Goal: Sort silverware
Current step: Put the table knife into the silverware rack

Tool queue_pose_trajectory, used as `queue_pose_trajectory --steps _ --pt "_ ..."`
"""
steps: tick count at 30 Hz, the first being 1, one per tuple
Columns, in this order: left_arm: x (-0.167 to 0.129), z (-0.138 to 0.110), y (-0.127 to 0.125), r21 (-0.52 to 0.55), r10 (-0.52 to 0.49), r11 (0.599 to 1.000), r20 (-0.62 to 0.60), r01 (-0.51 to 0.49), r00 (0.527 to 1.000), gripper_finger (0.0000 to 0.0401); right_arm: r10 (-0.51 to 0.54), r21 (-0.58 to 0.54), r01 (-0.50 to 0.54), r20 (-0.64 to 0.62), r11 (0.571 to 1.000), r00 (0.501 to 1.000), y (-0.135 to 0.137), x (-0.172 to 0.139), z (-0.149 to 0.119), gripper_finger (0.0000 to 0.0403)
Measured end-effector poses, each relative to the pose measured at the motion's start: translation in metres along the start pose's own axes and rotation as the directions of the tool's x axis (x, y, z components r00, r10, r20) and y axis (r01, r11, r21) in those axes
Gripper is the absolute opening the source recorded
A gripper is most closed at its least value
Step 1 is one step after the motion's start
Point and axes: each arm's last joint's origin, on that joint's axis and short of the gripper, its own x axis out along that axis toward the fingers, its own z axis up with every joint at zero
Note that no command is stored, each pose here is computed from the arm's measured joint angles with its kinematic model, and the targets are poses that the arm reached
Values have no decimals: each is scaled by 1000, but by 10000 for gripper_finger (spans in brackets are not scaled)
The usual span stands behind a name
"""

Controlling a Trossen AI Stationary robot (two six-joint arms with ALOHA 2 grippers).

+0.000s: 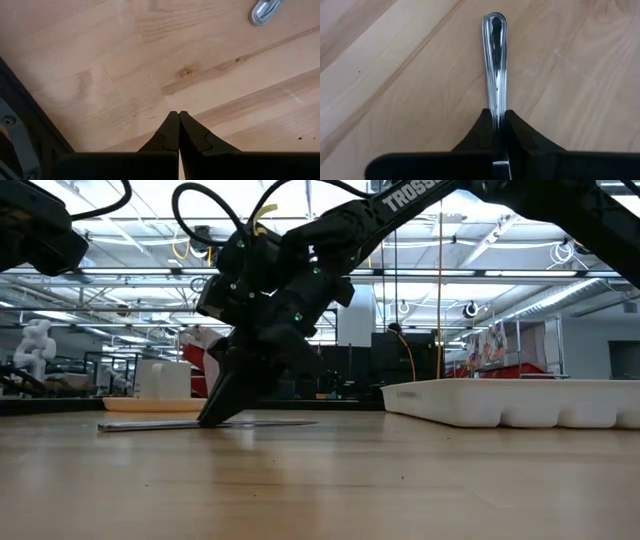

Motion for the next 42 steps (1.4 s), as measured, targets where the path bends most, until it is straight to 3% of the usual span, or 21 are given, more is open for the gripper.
queue_pose_trajectory --steps 16,25,29,34,42 --pt "0 2 0 2 -10 1000 52 10 999 0 -83 36 83 -8 996 997 5 -58 22 0" --pt "0 2 0 2 -12 1000 74 12 997 0 -79 -66 75 -61 995 995 20 -94 33 0" --pt "0 3 0 2 -18 1000 103 18 995 0 -105 -143 83 -154 986 982 28 -123 32 0" --pt "3 4 1 2 -16 1000 108 16 994 0 -79 -212 18 -286 977 955 42 -163 25 0" --pt "5 4 2 -4 -12 1000 112 12 994 0 -87 -315 -111 -552 942 829 62 -208 7 0"
